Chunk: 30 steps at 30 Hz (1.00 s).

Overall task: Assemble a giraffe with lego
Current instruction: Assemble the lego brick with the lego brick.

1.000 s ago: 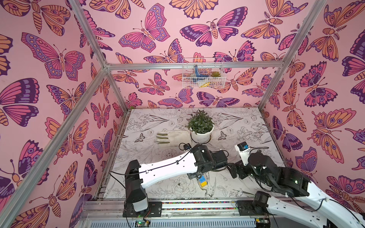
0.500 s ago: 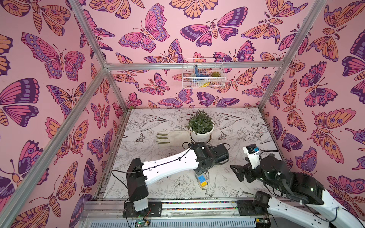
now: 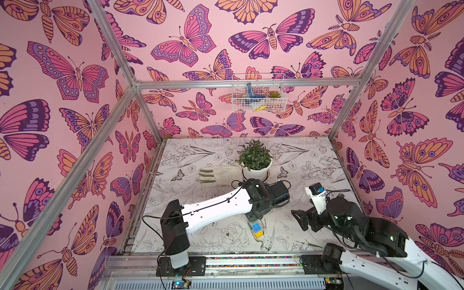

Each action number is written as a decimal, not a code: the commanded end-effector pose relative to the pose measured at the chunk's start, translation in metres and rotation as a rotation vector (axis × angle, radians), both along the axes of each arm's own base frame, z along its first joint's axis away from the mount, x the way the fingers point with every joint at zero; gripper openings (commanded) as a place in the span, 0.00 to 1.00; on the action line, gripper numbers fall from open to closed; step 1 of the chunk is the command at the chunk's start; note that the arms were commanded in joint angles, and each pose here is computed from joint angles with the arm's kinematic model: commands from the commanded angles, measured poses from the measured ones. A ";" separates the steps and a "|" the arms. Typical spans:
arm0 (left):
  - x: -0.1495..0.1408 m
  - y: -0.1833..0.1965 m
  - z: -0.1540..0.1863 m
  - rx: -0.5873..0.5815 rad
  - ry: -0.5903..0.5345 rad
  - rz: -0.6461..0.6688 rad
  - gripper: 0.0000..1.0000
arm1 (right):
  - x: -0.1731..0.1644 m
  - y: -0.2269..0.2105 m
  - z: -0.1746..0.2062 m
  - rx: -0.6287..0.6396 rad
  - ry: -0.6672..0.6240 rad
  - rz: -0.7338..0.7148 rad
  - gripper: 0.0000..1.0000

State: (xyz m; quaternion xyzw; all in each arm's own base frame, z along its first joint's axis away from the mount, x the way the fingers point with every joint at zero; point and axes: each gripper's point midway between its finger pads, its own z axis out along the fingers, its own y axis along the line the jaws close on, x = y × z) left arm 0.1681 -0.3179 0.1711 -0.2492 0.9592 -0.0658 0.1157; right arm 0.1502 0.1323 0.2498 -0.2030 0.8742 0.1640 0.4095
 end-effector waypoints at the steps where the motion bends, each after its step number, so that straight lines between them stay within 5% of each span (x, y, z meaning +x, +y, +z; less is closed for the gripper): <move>1: -0.007 0.013 -0.007 0.089 0.037 -0.015 0.28 | 0.003 -0.003 0.008 0.008 -0.029 -0.016 0.99; 30: -0.003 0.007 -0.013 0.112 0.064 -0.025 0.28 | 0.003 -0.010 0.013 0.033 -0.061 -0.035 0.99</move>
